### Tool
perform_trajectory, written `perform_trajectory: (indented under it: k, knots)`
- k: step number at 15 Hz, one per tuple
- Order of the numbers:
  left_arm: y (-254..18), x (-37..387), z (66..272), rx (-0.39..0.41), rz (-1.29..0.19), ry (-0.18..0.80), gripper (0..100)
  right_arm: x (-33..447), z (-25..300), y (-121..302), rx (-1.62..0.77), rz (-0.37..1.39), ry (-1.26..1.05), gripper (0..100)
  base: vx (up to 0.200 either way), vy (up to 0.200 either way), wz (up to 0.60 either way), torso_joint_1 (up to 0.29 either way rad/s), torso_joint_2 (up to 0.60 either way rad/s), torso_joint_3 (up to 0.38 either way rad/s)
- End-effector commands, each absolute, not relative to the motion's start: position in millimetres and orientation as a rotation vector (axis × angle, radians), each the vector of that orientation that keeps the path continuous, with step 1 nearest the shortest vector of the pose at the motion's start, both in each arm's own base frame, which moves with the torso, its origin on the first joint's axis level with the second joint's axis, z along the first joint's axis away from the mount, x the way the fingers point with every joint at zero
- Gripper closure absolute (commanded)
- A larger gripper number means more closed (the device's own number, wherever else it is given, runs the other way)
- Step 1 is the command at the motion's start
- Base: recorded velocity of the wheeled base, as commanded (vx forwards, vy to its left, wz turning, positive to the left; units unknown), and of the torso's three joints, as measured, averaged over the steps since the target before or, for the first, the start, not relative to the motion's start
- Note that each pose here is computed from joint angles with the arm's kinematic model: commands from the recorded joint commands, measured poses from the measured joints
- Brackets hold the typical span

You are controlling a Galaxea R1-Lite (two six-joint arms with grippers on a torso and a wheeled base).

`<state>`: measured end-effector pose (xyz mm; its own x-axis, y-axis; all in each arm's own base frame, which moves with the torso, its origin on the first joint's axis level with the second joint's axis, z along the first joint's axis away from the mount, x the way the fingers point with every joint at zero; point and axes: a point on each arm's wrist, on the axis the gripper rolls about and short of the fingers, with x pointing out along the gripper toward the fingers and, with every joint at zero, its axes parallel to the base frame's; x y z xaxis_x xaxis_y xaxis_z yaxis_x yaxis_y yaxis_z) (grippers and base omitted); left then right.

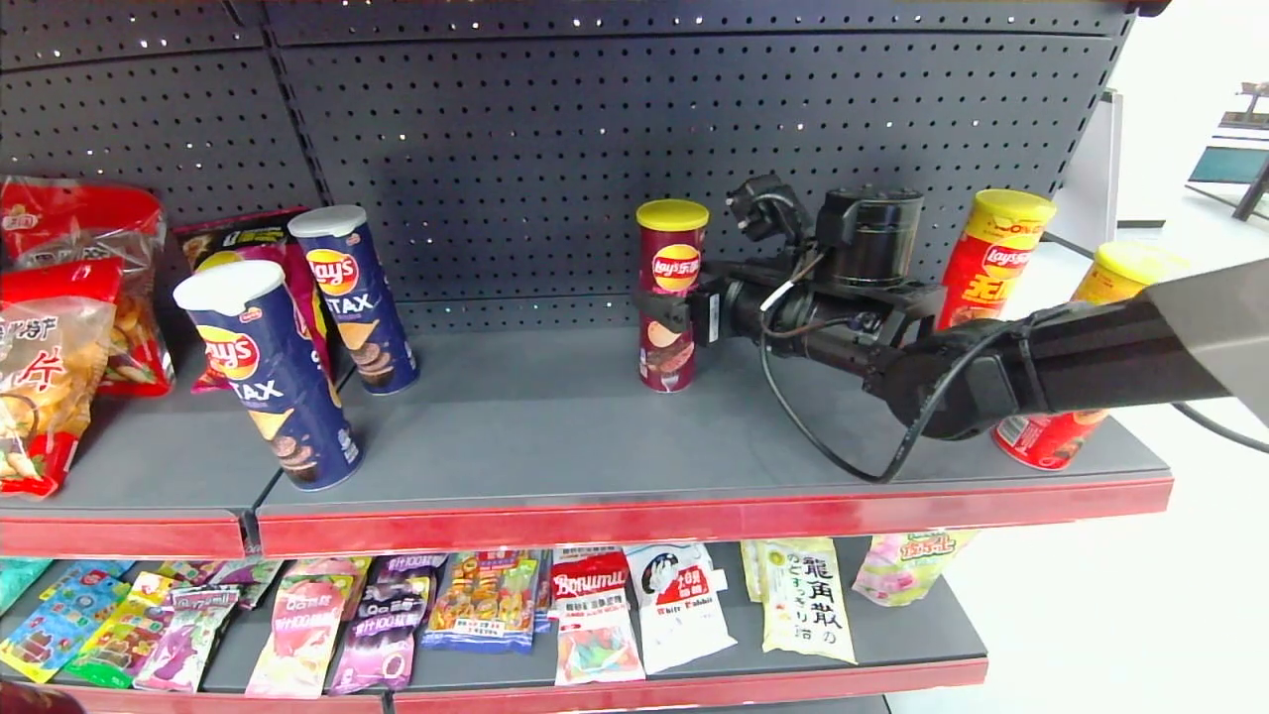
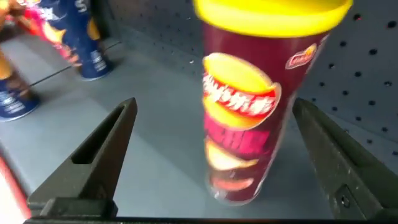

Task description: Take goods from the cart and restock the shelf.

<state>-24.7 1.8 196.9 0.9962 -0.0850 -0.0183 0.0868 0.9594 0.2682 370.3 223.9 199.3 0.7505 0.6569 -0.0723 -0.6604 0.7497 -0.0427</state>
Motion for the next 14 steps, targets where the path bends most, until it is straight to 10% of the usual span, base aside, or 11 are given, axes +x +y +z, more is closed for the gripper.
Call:
perform_trajectory:
  k: [1,12,13,14]
  knots:
    - [1.7,-23.1,197.0,0.272,-0.089,0.014,100,382.6,191.4,227.6,-0.068,0.706,0.056,0,0.000,0.000,0.00,0.000,0.00,0.000]
    - [1.8,-23.0,197.5,0.272,-0.086,0.015,100,414.7,187.4,235.4,-0.060,0.657,0.002,0,0.000,0.000,0.00,0.000,0.00,0.000]
    - [1.7,-23.0,197.5,0.272,-0.087,0.014,100,416.4,184.2,235.5,-0.061,0.656,0.009,100,0.000,0.000,0.00,0.000,0.00,0.000]
    - [1.7,-23.0,197.5,0.272,-0.087,0.014,100,417.3,183.3,236.0,-0.061,0.656,0.009,100,0.000,0.000,0.00,0.000,0.00,0.000]
